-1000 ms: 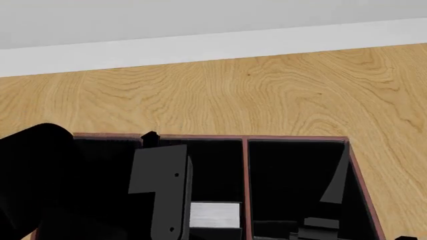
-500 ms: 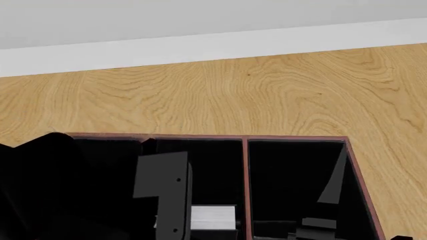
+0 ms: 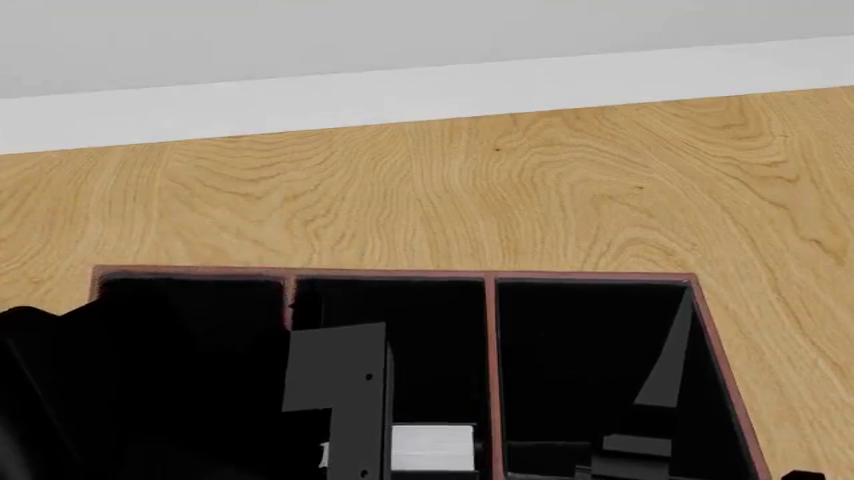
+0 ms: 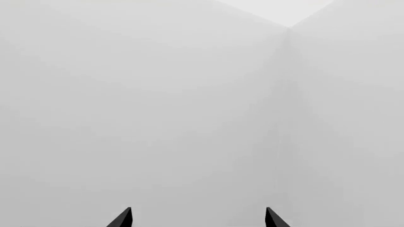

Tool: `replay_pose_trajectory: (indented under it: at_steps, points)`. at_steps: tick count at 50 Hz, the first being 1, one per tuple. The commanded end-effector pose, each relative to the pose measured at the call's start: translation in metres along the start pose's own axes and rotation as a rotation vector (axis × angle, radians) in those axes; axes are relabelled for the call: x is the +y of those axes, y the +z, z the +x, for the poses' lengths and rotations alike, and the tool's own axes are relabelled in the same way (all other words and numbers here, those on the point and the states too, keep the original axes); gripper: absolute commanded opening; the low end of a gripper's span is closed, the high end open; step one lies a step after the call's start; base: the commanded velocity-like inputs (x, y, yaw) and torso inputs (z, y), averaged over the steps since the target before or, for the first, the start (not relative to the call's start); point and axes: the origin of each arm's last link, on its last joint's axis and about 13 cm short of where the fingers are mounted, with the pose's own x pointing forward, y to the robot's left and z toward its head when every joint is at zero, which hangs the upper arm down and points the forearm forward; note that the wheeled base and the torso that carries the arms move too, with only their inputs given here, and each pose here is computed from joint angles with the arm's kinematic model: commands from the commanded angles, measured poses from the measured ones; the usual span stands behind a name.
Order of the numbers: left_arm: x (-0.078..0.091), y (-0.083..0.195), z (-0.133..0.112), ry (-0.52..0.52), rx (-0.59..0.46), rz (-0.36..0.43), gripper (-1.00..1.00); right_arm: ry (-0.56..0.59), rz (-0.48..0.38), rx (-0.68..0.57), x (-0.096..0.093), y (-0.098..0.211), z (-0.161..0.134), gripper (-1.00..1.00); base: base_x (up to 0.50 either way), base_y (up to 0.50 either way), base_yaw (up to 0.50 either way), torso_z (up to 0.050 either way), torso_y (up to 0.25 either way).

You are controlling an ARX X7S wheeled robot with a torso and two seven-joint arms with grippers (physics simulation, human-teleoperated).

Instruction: Pick up the book and place it in the back compartment of the caddy.

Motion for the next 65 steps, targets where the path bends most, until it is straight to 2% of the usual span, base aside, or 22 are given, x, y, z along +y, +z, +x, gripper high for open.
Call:
replay_pose_trajectory:
  at_steps: [1,29,34,35,65]
  points:
    - [-0.001,-0.004,0.004,0.014,-0.007,0.000,-1.00,0.001,0.000,0.004,0.000,-0.002,-0.001,1.00,0.00,0.00,0.00,0.000,0.000]
    - [0.003,-0.024,0.029,0.034,0.031,-0.036,-1.00,0.006,0.001,0.008,0.002,-0.004,0.002,1.00,0.00,0.00,0.00,0.000,0.001]
    - [0.003,-0.025,0.032,0.053,0.036,-0.023,-1.00,0.005,0.001,0.010,0.002,-0.004,0.001,1.00,0.00,0.00,0.00,0.000,0.002]
    - [0.004,-0.025,0.033,0.061,0.035,-0.017,1.00,0.005,0.002,0.011,0.002,-0.004,0.001,1.00,0.00,0.00,0.00,0.000,0.000]
    - [0.005,-0.020,0.025,0.079,0.018,-0.006,1.00,0.012,0.003,0.005,0.002,-0.003,0.002,1.00,0.00,0.00,0.00,0.000,0.000]
